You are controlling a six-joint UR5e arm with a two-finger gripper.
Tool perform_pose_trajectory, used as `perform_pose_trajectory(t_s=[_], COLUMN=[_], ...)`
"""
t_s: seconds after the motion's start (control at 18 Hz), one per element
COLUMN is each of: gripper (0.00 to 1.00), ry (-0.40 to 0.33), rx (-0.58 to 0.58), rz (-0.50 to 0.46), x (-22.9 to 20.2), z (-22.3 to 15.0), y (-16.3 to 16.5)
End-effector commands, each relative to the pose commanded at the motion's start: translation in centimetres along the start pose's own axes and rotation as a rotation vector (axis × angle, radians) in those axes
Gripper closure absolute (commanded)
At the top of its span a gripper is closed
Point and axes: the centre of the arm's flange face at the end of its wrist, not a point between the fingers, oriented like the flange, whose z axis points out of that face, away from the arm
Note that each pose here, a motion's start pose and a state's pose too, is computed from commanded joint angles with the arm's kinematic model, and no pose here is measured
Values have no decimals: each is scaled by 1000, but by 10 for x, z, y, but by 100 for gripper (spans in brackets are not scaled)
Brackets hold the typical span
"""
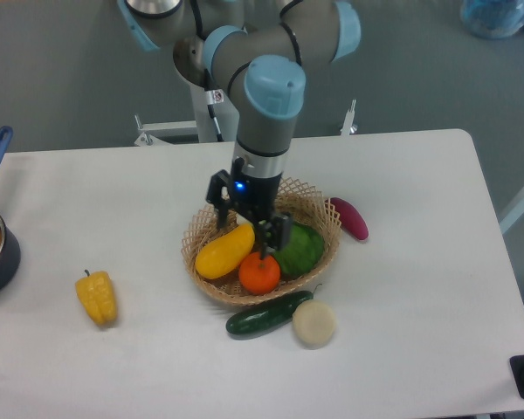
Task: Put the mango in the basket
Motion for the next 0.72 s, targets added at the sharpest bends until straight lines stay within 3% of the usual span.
perform_pose_trajectory(t_s=[0.22,0.44,0.56,0.72], gripper=[0,0,0,0], ry=[-72,-138,-103,-56], rx=[0,-8,-47,-112], rz=[-40,-86,-67,48], x=[-65,-103,-113,-119], z=[-15,-49,-61,-94], y=[19,51,71,116])
